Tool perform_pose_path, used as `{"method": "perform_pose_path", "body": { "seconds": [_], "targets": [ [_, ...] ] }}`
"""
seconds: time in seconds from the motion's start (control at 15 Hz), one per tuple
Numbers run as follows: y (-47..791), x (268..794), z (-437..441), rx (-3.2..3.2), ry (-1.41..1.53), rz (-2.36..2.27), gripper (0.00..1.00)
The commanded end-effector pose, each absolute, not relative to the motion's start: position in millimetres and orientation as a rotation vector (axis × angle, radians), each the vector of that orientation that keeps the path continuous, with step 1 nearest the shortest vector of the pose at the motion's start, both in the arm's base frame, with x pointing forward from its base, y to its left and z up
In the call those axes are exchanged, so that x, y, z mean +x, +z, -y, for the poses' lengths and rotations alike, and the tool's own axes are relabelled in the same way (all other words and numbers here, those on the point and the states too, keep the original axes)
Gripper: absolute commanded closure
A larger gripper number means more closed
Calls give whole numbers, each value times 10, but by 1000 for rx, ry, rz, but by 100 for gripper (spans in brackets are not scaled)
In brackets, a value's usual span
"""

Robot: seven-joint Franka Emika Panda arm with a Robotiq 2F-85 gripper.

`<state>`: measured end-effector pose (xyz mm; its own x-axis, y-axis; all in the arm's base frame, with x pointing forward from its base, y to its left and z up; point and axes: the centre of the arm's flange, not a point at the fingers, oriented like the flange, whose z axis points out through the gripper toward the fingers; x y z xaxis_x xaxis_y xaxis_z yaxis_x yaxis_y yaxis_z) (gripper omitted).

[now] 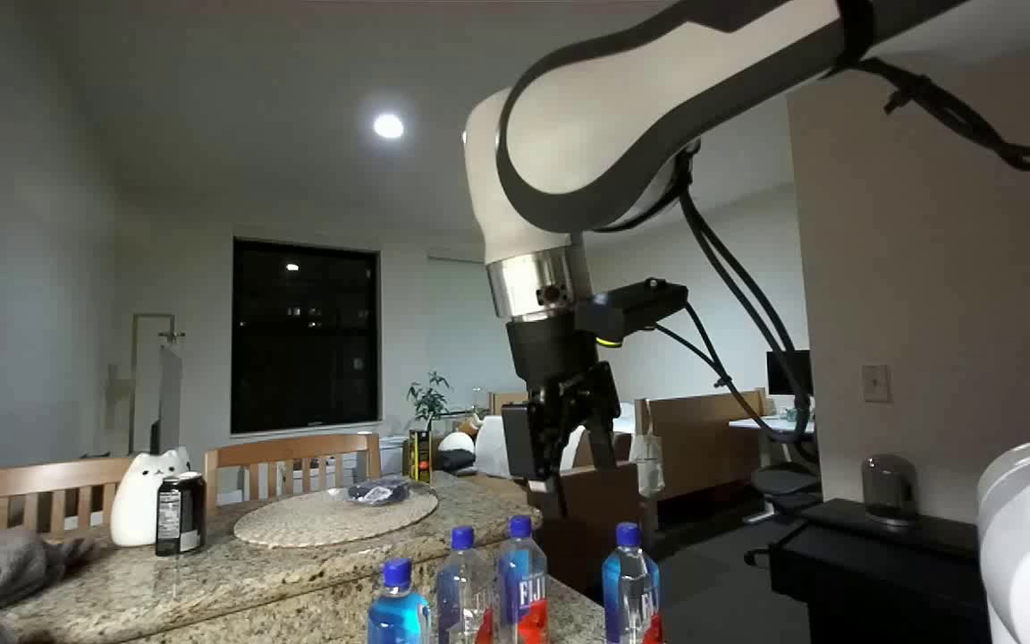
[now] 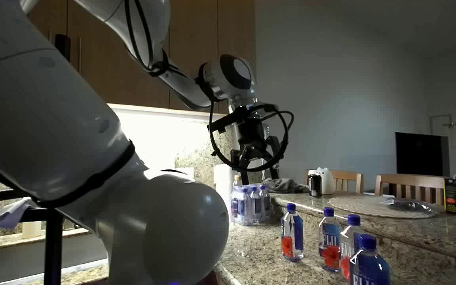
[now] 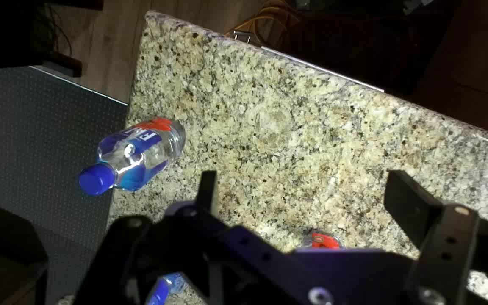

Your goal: Move the water bottles forward

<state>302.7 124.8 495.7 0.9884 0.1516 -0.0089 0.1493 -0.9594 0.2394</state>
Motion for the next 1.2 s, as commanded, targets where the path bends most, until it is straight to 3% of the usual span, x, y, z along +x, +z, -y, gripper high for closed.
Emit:
{"method": "perform_pose_path", "body": {
  "seconds": [0.0, 0.67, 1.13],
  "targets": [
    [4957, 3027, -1249, 2891, 14, -222, 0],
    [4955, 3045, -1260, 2898, 16, -216, 0],
    [5371, 3472, -607, 3011, 133, -108, 0]
  ]
}}
